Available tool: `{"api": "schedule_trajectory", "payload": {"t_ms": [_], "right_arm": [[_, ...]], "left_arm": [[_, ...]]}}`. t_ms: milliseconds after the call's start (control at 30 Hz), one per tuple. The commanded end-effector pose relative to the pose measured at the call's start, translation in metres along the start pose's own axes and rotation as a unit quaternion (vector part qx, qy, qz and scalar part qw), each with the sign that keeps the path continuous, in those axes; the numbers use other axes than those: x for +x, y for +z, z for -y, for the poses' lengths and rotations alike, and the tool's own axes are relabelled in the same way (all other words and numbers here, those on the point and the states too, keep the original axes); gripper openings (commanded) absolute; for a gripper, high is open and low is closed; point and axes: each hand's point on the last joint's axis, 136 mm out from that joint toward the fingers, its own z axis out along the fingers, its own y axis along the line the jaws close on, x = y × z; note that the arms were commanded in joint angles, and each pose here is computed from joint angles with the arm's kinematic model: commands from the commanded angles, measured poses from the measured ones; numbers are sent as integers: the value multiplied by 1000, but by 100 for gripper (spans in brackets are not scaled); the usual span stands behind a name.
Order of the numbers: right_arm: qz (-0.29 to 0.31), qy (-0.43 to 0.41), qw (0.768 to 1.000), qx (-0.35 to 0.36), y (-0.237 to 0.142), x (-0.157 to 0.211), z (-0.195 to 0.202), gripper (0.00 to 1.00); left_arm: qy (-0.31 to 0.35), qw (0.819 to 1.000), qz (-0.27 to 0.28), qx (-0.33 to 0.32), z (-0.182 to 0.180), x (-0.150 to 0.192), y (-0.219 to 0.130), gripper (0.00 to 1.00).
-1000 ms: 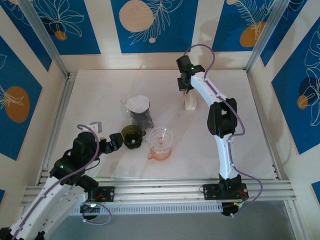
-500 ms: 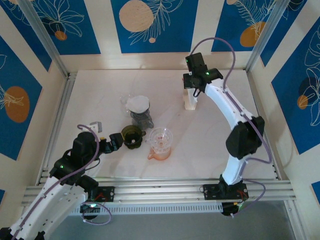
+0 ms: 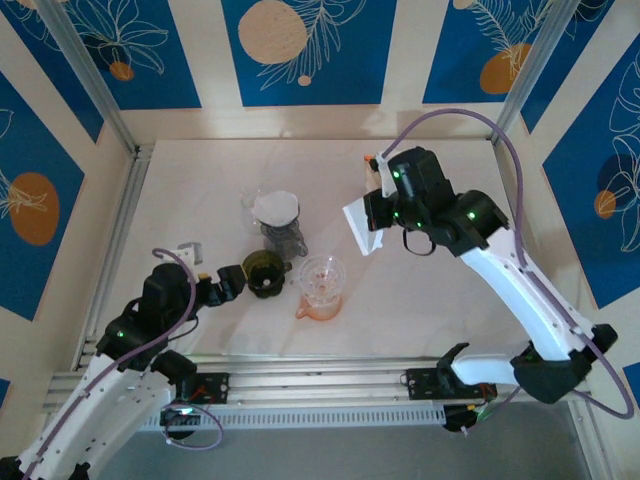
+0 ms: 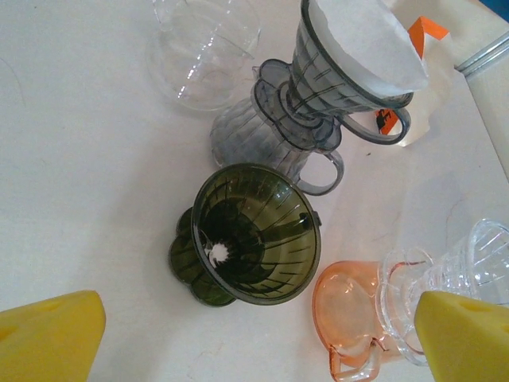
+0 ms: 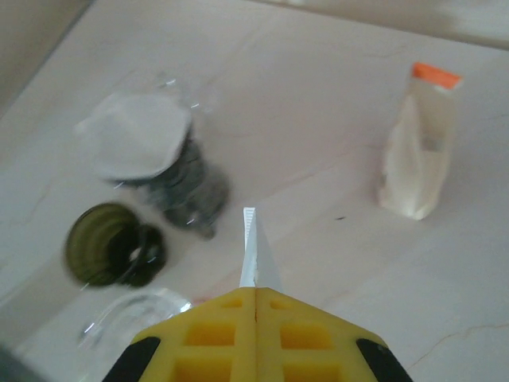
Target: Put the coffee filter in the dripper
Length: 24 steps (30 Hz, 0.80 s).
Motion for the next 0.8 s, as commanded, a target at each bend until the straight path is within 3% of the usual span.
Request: {"api": "schedule_trajectory", "payload": {"t_ms": [0,200,333,767], "right_arm": [[-87,-12,995,-51,-22,39,-29,0],[-170,-11,981,-95,-28,69,-61,0],[-210,-29,974,-76,-10,74,-67,0],[-265,-83,959,-62,57,68,-94,0]], "left_arm": [[5,1000,17,5,4,-11,-11,100],[2,1000,19,11,7,-12,-11,100],[3,1000,15,16,9,-12,-10,100],[24,999,-4,44,24,-12,-9,100]]}}
